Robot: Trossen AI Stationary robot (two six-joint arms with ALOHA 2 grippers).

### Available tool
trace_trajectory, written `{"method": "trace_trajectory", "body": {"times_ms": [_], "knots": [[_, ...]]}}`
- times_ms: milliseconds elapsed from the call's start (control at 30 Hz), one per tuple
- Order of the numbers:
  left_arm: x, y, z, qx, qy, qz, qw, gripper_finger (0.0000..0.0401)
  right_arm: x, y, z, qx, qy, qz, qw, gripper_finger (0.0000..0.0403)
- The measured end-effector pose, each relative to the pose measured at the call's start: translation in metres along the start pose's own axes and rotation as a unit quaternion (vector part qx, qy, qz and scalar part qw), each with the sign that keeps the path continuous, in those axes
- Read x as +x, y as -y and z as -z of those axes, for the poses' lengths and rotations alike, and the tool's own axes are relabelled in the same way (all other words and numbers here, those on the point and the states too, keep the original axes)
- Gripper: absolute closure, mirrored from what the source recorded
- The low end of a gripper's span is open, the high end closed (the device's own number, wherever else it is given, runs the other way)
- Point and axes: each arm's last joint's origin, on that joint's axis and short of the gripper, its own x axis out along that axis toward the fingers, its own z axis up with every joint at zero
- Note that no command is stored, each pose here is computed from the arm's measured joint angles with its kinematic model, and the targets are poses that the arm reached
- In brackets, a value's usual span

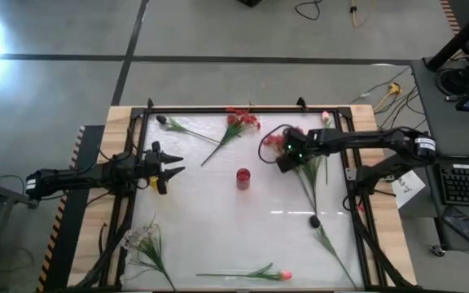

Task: Sort flowers into vase by color
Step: Put the right red flowers into the red vase

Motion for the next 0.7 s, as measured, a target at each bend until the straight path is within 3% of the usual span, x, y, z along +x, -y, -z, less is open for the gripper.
{"method": "trace_trajectory", "body": {"times_ms": [200, 367, 467, 700], "knots": [[0.000, 0.000, 0.000, 0.000, 0.000, 0.000, 1.000, 0.0246, -0.058, -0.022, -0.032, -0.002, 0.124, -0.046, 0.991, 0.0393], [0.000, 0.000, 0.000, 0.000, 0.000, 0.000, 1.000, 0.0246, -0.106, -0.035, -0.053, 0.002, 0.227, -0.073, 0.971, 0.0393], [0.000, 0.000, 0.000, 0.000, 0.000, 0.000, 1.000, 0.0246, -0.129, -0.045, -0.061, -0.016, 0.311, -0.100, 0.945, 0.0393], [0.000, 0.000, 0.000, 0.000, 0.000, 0.000, 1.000, 0.0246, -0.157, -0.083, -0.059, -0.114, 0.469, -0.193, 0.854, 0.0393]]}}
